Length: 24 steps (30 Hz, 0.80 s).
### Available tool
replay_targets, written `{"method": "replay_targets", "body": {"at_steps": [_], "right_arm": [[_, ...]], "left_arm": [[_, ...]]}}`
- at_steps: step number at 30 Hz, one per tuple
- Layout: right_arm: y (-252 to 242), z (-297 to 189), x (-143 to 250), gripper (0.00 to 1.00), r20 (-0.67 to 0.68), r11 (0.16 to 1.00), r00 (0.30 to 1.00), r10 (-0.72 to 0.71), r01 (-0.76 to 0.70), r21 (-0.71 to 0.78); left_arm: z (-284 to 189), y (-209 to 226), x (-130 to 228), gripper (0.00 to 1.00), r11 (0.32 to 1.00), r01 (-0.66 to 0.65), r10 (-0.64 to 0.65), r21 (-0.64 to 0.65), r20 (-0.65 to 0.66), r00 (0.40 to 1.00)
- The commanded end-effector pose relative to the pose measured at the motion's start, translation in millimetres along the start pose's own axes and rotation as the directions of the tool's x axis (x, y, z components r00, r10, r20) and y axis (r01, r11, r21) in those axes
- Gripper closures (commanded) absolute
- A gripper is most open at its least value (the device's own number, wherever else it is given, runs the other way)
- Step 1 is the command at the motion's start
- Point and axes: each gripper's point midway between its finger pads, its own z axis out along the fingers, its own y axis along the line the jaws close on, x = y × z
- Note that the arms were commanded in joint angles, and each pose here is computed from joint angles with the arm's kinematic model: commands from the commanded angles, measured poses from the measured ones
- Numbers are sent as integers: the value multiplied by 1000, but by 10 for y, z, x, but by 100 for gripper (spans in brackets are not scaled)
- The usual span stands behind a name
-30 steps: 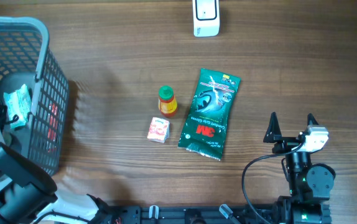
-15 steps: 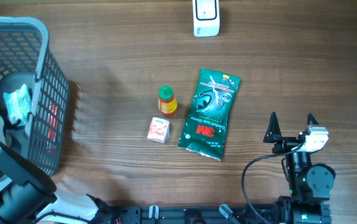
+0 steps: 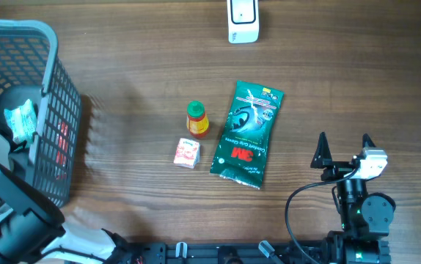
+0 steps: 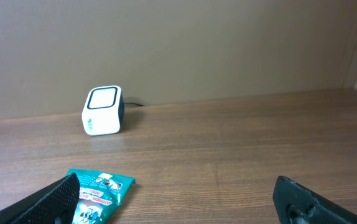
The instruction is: Scan the item barcode
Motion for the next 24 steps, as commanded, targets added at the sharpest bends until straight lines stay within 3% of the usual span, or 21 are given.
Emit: {"method": "replay_targets", "body": {"at_steps": [1,10,13,16,24], "right_arm": [[15,1,2,0,0,1000,1000,-9,9,-7],[15,1,2,0,0,1000,1000,-9,9,-7],[15,1,2,0,0,1000,1000,-9,9,-7],[15,1,2,0,0,1000,1000,-9,9,-7],[15,1,2,0,0,1000,1000,-8,8,-7]], "left_arm": [[132,71,72,2,999,-17,17,-50,7,1000],[181,64,45,9,999,-2,3,-48,17,1000],[220,90,56,17,998,-2,3,-58,12,1000],[225,93,46,33,998,1,0,-58,13,1000],[-109,-32,-106,36,1000,16,-17,20,29,999]]}}
